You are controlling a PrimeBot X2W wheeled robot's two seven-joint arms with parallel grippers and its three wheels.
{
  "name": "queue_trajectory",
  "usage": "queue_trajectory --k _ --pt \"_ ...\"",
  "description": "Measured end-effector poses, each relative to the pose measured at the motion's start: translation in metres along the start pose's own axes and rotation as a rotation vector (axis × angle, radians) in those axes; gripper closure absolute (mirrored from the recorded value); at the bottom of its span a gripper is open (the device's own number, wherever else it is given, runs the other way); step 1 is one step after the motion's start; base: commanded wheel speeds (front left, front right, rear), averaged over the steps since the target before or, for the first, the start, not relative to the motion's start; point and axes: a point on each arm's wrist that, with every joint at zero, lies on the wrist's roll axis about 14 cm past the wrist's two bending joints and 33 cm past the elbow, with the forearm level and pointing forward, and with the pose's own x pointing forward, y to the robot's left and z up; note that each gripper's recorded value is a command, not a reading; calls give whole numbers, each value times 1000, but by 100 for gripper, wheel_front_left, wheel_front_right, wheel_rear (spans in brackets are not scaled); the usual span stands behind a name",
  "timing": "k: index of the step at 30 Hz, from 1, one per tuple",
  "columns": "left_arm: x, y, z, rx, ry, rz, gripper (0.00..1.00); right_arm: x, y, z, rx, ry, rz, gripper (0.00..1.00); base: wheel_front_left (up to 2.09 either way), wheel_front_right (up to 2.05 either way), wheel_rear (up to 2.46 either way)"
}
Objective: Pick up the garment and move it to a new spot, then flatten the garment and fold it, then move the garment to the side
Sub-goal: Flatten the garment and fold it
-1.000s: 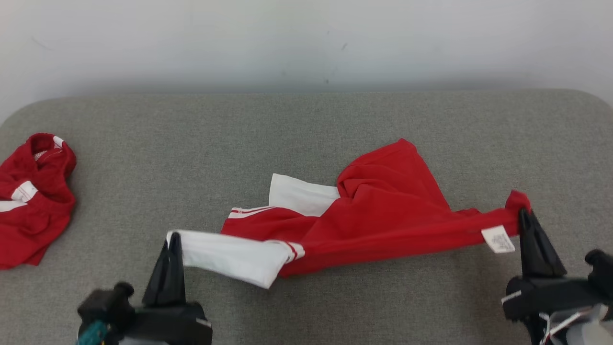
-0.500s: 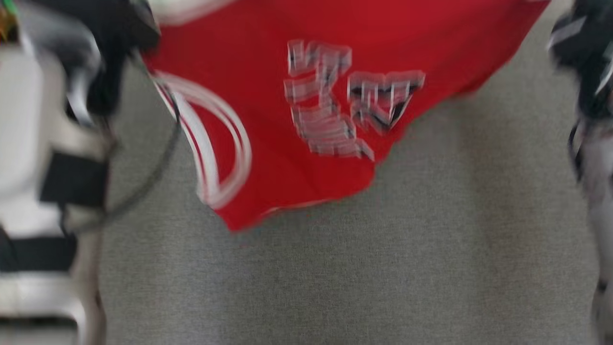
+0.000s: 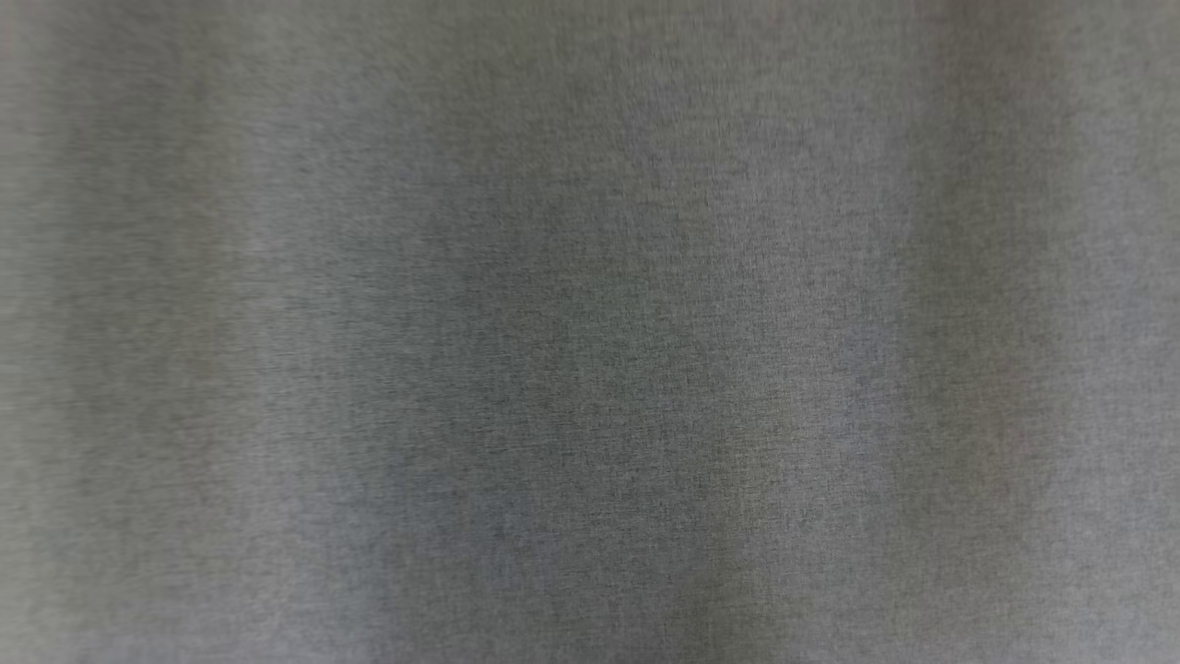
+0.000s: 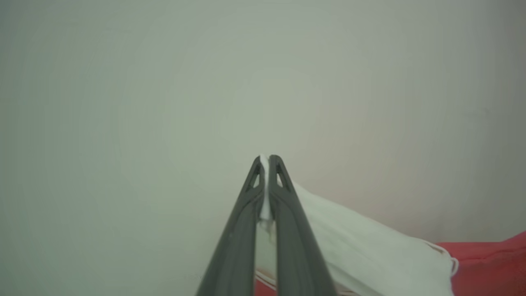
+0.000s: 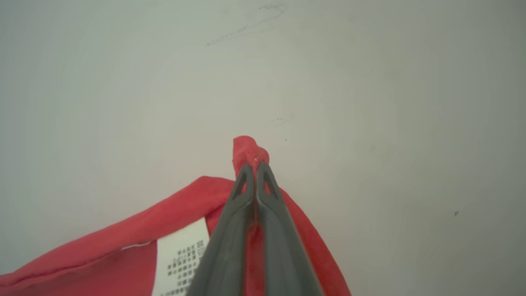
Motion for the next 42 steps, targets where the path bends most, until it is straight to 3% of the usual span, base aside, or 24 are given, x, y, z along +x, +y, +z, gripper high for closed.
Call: queue_trajectory --k 8,15,20,24,30,42 --pt "15 3 -14 -20 -35 9 100 8 -9 -13 -49 -25 -10 100 0 0 0" --pt "0 8 -37 -32 -26 22 100 -5 -9 -36 -46 12 3 100 0 0 0" --pt "-28 -2 -64 -177 -22 27 100 -37 -5 -58 -29 54 43 100 0 0 0" --pt "-73 0 -93 -288 6 59 100 -83 -11 -77 -8 114 71 100 0 0 0" --pt "-169 -1 -128 -412 70 139 100 -175 -38 -99 73 232 16 100 0 0 0" --pt "-360 -58 -155 -550 301 338 100 -325 -60 -100 121 344 -121 100 0 0 0"
